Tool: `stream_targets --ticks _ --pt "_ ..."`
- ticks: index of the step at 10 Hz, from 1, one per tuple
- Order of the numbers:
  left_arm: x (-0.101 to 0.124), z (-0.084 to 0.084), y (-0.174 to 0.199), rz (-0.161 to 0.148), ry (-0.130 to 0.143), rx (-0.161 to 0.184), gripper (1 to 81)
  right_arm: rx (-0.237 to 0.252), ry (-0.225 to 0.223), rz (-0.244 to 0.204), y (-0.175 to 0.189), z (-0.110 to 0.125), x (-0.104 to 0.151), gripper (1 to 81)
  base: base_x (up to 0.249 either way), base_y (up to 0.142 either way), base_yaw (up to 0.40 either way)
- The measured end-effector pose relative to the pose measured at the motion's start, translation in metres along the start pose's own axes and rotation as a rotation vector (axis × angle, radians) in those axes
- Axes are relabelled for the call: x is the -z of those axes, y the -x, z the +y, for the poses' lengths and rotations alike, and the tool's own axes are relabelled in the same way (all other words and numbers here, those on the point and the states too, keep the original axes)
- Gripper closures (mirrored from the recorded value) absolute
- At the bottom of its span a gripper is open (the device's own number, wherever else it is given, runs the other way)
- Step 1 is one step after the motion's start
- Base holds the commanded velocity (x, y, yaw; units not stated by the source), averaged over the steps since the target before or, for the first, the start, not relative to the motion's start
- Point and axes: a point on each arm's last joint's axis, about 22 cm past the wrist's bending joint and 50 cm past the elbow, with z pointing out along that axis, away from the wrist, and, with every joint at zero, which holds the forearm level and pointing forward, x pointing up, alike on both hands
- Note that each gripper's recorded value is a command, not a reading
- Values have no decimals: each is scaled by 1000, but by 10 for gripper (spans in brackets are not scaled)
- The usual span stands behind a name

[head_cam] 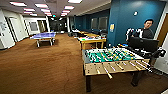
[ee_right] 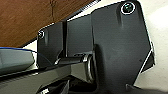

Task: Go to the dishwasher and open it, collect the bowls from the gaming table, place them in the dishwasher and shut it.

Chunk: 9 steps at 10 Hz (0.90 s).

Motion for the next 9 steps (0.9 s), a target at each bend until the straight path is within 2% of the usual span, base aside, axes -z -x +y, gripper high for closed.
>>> stream_targets --ticks 4,7,9 --pt "0 0 2 -3 0 1 10 0 3 -2 2 1 0 10 0 0 0" --pt "0 0 1 -1 0 0 10 -1 -15 -7 4 -13 -5 10 0 0 0" --pt "0 0 0 0 0 1 10 0 -8 -12 8 -13 -7 10 0 0 0"
